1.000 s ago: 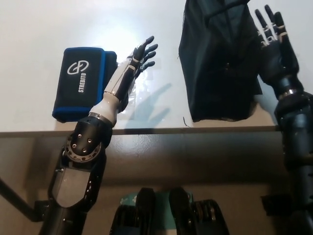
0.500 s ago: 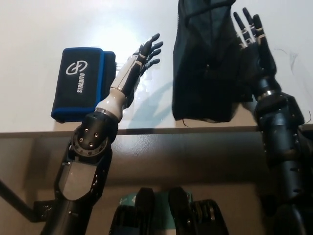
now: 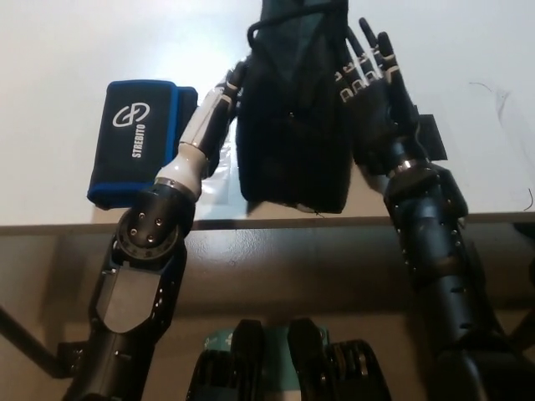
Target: Use both hands to pick up the lunch bag on the right hand side and smoothly move it near the note book on the left hand side
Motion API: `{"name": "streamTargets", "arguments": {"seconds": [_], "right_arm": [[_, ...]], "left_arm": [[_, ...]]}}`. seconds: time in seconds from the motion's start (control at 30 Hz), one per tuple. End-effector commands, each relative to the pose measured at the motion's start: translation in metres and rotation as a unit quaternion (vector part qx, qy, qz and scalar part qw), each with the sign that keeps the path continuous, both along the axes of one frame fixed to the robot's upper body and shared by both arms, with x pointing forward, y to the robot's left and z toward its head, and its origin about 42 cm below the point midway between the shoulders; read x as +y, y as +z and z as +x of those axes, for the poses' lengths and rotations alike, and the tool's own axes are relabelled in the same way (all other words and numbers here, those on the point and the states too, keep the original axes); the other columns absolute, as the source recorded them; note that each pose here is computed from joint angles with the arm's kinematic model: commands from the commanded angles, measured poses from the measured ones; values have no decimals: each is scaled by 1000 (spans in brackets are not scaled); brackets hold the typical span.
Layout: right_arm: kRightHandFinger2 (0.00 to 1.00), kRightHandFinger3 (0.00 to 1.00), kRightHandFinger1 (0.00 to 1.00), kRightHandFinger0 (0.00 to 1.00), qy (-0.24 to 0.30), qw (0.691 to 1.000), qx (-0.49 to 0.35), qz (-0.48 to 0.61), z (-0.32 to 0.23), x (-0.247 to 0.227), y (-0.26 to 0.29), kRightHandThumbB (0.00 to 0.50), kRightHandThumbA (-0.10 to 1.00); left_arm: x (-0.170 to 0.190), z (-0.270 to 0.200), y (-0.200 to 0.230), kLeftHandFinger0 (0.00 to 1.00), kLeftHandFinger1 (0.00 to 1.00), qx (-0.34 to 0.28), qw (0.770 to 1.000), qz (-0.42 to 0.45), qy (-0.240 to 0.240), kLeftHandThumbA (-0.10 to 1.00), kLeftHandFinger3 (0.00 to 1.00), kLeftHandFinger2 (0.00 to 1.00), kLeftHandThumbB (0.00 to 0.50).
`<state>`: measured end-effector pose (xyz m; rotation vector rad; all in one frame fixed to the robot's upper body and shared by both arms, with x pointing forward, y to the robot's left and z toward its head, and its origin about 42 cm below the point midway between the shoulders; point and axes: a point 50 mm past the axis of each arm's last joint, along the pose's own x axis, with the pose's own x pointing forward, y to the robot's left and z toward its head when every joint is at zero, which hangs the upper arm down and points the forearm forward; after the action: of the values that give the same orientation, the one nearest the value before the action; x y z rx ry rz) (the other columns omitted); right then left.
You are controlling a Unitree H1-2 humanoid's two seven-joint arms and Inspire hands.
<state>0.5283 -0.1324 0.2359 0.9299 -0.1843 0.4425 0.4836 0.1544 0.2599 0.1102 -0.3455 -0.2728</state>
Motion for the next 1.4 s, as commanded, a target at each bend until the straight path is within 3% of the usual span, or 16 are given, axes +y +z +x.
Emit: {"name": "streamTargets", "arguments": {"seconds": [0.0, 0.07, 0.13, 0.2, 0.47, 0.67, 0.8, 0.97, 1.03, 1.23, 1.37], "right_arm": [[1000, 1000, 1000, 1000, 22, 998, -55, -4, 8, 31, 41, 335, 1000], [1000, 1000, 1000, 1000, 26, 998, -50, 1, 10, 37, 42, 338, 1000], [1000, 1000, 1000, 1000, 30, 999, -44, 1, 10, 49, 43, 342, 1000], [1000, 1000, 1000, 1000, 35, 998, -43, -2, 11, 56, 44, 333, 1000], [1000, 1000, 1000, 1000, 56, 998, -40, -5, 11, 81, 46, 357, 1000], [1000, 1000, 1000, 1000, 67, 997, -40, -4, 12, 96, 54, 367, 1000], [1000, 1000, 1000, 1000, 68, 997, -42, -7, 11, 103, 55, 380, 1000], [1000, 1000, 1000, 1000, 67, 997, -42, -7, 11, 101, 52, 380, 1000], [1000, 1000, 1000, 1000, 37, 997, -56, -43, 11, 94, 51, 365, 1000], [1000, 1000, 1000, 1000, -81, 978, -133, -141, 7, 47, 60, 384, 1000], [1000, 1000, 1000, 1000, -108, 968, -163, -158, -5, 13, 61, 404, 1000]], "left_arm": [[4, 8, 34, 1000, 1000, -60, 998, -18, 17, 1000, 1000, 1000, 239], [8, 8, 34, 1000, 1000, -63, 998, -21, 24, 1000, 1000, 1000, 230], [15, 7, 33, 1000, 1000, -68, 996, -36, 34, 1000, 1000, 1000, 282], [20, 6, 33, 1000, 1000, -72, 996, -45, 33, 1000, 1000, 1000, 297], [40, -6, 37, 1000, 1000, -104, 991, -56, 64, 1000, 1000, 1000, 297], [50, -14, 45, 1000, 1000, -119, 988, -78, 66, 1000, 1000, 1000, 249], [53, -17, 50, 1000, 1000, -127, 987, -77, 66, 1000, 1000, 1000, 282], [55, -20, 51, 1000, 1000, -130, 987, -68, 69, 1000, 1000, 1000, 273], [56, -20, 50, 1000, 1000, -128, 987, -65, 66, 1000, 1000, 1000, 263], [71, -18, 50, 1000, 1000, -123, 990, -14, 67, 1000, 1000, 1000, 296], [84, -21, 47, 1000, 1000, -116, 991, -5, 67, 1000, 1000, 1000, 291]]}}
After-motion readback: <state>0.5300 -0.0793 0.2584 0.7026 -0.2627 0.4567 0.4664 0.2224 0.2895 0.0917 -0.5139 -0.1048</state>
